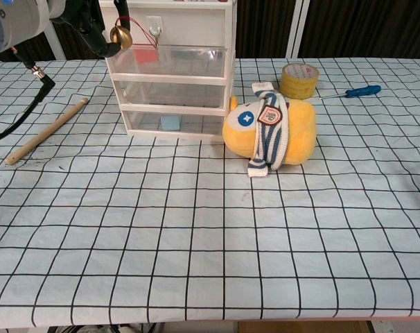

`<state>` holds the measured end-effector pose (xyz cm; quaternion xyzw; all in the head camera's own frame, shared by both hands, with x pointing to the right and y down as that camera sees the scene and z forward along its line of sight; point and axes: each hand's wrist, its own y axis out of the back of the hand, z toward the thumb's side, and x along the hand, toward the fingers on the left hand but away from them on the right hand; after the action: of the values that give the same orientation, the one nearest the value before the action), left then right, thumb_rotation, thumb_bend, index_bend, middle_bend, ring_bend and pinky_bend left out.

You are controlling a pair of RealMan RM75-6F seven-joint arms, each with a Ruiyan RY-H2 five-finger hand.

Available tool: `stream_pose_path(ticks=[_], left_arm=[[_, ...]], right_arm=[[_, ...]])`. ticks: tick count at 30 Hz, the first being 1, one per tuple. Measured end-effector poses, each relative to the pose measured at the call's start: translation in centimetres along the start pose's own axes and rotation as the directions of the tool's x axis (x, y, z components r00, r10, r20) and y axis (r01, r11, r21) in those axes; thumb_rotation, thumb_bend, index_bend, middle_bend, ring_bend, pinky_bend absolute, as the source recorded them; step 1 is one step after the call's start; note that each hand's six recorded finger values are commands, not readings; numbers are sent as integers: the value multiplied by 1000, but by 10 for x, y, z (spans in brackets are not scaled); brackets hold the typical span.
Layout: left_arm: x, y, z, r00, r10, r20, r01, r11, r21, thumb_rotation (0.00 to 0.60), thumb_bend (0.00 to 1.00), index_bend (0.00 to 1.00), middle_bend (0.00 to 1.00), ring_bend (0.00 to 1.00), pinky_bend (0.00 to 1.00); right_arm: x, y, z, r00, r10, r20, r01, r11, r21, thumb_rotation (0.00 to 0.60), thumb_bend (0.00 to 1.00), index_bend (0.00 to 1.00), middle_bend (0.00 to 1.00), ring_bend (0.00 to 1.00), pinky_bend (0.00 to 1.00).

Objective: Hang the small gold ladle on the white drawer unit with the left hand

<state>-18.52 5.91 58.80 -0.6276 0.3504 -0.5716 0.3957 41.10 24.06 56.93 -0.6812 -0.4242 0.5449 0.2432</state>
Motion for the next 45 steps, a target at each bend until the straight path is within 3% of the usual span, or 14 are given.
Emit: stream_pose_path(ticks=[45], left_arm=[[2,-3,-3,1000,-1,-11,1,1000,7,600,398,448,1000,1000,1000]], right_arm=[[1,0,1,1000,1,-4,-1,1000,0,600,116,0,0,0,134]])
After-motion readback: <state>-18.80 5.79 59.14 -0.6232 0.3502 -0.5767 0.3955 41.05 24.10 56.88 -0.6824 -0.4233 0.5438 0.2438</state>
